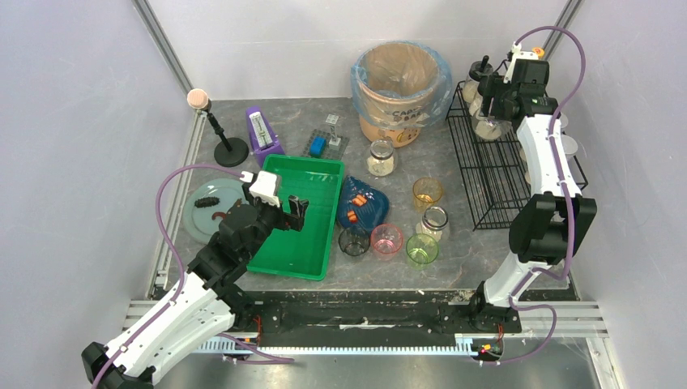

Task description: Clear the kitchen counter

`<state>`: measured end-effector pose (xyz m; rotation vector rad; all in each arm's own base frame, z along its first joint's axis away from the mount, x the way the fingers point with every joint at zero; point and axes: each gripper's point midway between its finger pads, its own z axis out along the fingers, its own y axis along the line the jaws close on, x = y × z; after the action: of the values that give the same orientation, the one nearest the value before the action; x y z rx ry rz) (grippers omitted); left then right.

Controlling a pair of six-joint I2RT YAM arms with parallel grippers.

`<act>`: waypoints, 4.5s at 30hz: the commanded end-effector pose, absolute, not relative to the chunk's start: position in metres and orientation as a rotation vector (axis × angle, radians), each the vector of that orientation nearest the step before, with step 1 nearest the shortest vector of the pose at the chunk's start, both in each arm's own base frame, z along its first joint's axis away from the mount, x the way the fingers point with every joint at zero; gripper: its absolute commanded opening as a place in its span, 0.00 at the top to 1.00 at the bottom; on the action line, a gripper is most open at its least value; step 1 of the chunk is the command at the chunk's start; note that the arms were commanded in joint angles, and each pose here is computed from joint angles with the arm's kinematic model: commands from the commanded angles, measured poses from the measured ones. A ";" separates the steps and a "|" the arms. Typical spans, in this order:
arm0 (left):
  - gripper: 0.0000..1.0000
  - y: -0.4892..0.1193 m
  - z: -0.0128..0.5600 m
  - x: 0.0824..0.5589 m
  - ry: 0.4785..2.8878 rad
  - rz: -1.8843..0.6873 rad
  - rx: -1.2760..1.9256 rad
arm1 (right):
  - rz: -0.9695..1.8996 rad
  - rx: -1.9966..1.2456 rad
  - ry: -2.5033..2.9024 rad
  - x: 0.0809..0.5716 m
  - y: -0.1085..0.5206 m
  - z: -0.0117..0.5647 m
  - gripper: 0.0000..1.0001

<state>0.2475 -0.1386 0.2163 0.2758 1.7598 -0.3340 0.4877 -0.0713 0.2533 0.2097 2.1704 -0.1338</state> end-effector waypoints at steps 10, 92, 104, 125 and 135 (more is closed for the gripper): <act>0.07 -0.139 0.228 0.249 1.709 -0.334 0.283 | -0.051 0.189 1.988 0.487 -0.056 0.315 0.28; 0.07 -0.125 0.242 0.242 1.672 -0.319 0.211 | -0.242 0.289 1.934 0.478 0.233 0.128 0.24; 0.07 -0.126 0.242 0.241 1.672 -0.324 0.215 | -0.138 0.143 1.888 0.456 0.225 0.167 0.59; 0.08 -0.133 0.236 0.240 1.715 -0.359 0.215 | -0.065 -0.116 1.828 0.395 0.087 0.328 0.76; 0.08 -0.137 0.233 0.241 1.726 -0.378 0.219 | -0.259 0.012 1.831 0.378 -0.009 0.341 0.77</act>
<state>0.2418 -0.1297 0.2196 0.2501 1.7517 -0.3112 0.3776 0.0138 0.2952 -0.0158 1.9499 -0.2355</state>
